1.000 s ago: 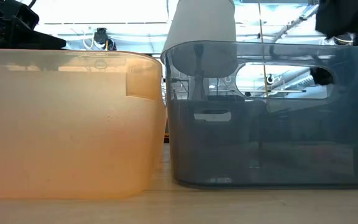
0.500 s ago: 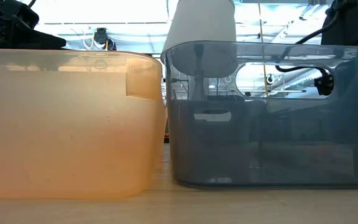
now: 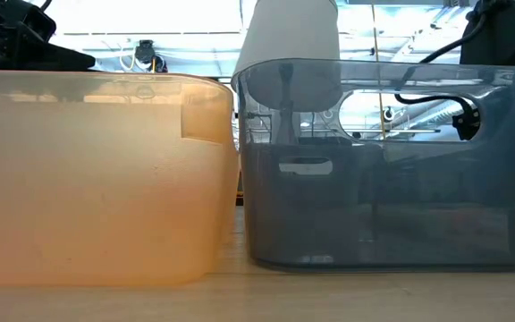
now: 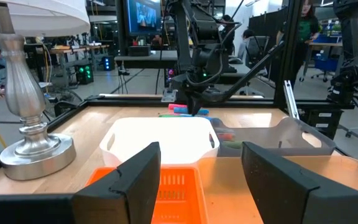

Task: Pick & Place Markers
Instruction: Put the green pen into the orange basket

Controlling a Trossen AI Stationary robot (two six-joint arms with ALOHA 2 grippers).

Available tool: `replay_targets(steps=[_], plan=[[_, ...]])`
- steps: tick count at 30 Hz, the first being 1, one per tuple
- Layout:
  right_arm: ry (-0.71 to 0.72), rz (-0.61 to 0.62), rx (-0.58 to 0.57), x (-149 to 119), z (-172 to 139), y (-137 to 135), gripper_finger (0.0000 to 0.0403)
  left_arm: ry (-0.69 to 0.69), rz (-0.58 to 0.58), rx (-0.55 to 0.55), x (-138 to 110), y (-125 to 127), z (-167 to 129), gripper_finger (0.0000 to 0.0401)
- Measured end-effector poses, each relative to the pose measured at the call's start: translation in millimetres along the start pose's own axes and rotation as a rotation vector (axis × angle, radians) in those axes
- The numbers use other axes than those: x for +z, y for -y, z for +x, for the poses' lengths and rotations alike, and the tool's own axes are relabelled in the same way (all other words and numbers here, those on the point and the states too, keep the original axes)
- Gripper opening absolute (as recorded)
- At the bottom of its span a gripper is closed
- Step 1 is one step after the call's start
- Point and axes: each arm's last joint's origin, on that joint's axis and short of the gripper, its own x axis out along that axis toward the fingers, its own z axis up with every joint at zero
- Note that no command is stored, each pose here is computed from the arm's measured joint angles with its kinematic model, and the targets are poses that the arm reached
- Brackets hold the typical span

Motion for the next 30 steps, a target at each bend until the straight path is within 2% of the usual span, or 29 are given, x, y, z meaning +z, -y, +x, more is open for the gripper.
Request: replay_targets(steps=[5,8,22,30], plan=[[0.014,0.0,0.003,0.5,0.0,-0.5,0.0013,0.0,0.0,0.0,0.0,0.0,0.0,0.0228],[0.037,0.02,0.024,1.7,-0.1,-2.8,0.0003,0.0,0.0,0.0,0.0,0.0,0.0,0.0228],[0.06,0.056,0.071,7.6,0.0,-6.6,0.0092,0.0,0.0,0.0,0.0,0.0,0.0,0.0228],[0.077,0.087,0.043,11.1,7.9,0.3,0.0106,0.0,0.0,0.0,0.0,0.0,0.0,0.0228]])
